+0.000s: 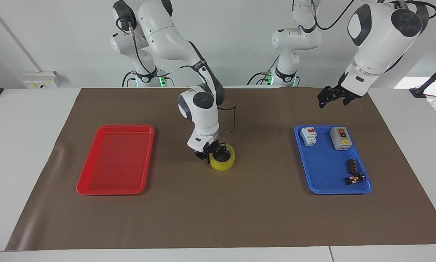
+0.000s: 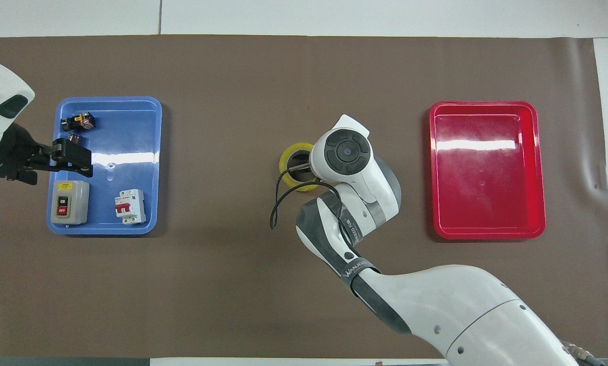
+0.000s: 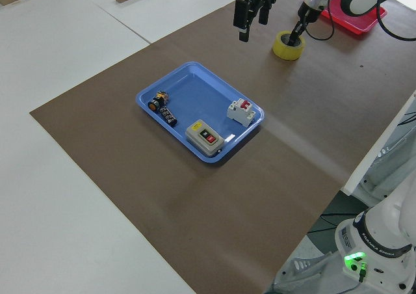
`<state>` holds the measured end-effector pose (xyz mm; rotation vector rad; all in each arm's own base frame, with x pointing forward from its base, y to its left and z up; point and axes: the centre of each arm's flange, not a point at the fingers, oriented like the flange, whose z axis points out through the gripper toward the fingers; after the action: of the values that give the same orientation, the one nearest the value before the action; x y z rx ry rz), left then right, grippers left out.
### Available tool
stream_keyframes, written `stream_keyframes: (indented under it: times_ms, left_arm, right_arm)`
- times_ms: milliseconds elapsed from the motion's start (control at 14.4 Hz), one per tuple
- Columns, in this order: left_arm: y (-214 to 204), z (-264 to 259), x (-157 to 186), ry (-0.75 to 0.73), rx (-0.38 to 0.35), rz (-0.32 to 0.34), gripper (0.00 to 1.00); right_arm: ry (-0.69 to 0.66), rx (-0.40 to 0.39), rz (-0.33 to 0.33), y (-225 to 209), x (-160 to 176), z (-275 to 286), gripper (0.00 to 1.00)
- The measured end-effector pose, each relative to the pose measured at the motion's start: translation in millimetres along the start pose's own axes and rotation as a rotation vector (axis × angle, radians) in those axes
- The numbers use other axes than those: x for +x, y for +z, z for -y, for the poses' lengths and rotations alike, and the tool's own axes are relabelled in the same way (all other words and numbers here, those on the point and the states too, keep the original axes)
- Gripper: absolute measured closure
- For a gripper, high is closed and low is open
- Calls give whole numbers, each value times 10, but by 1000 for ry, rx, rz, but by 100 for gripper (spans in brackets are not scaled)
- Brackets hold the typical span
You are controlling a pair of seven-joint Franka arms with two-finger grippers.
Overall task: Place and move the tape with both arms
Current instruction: 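Grasp the yellow tape roll with the right gripper, then carry the tape with the right gripper and lower it into the red tray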
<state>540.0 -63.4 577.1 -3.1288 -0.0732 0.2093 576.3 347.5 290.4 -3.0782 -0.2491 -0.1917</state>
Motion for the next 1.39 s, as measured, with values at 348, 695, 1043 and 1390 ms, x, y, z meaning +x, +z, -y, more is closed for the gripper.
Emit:
stream_keyframes:
  times_ms: [348,695,1043,1390]
  left_arm:
    - [-70,-40,-52,8,-1,-14,0]
    - [-117,-60,-86,12,-1,-23,0]
    - [-123,-41,-87,9,-2,-24,0]
    - [-123,-7,-81,2,-3,-24,0]
  right_arm:
    - [14,-122,104,-509,273,-296,78]
    - [-78,-133,166,-1204,314,-1697,78]
    - [-240,-97,204,-1226,-63,-3206,78]
    - [-312,-53,153,-884,-437,-4029,78]
